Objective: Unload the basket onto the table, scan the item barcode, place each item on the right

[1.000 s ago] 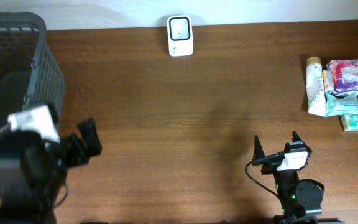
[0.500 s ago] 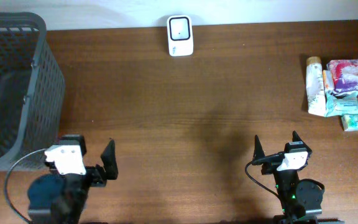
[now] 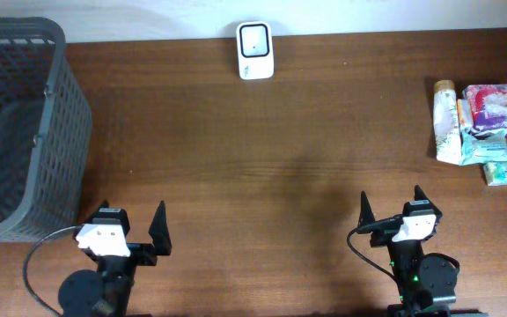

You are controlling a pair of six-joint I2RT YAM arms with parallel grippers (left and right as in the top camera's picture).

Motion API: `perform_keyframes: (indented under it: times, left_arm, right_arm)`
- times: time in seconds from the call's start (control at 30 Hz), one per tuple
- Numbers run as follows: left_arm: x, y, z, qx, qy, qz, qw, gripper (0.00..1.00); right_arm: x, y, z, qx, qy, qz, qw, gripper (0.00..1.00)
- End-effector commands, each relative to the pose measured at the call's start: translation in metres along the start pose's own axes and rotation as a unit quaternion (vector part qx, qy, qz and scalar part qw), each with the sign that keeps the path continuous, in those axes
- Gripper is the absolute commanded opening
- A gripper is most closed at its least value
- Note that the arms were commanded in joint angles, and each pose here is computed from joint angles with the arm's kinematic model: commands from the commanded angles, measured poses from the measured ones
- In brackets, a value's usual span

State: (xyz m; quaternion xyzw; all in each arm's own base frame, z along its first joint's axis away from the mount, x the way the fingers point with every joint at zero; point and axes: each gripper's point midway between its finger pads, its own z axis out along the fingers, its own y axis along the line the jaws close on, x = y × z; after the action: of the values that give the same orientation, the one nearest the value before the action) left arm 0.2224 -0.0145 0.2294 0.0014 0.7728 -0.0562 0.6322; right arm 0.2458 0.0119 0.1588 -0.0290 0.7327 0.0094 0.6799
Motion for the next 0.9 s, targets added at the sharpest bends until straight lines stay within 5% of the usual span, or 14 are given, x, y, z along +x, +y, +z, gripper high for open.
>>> perform_keyframes:
  times: [0.0, 0.37, 0.87]
  left_arm:
    - [0.003, -0.001, 0.007, 0.007, -0.027, 0.014, 1.0, 0.99]
    - [0.013, 0.004, 0.018, 0.006, -0.118, 0.062, 0.991, 0.99]
    - [0.023, 0.025, 0.026, -0.045, -0.148, 0.059, 0.986, 0.99]
  right_arm:
    - [0.003, -0.003, 0.0, 0.007, 0.001, 0.001, 1.0, 0.99]
    - [0.003, -0.003, 0.0, 0.007, 0.001, 0.001, 1.0, 0.98]
    - [0.003, -0.003, 0.0, 0.007, 0.001, 0.001, 1.0, 0.99]
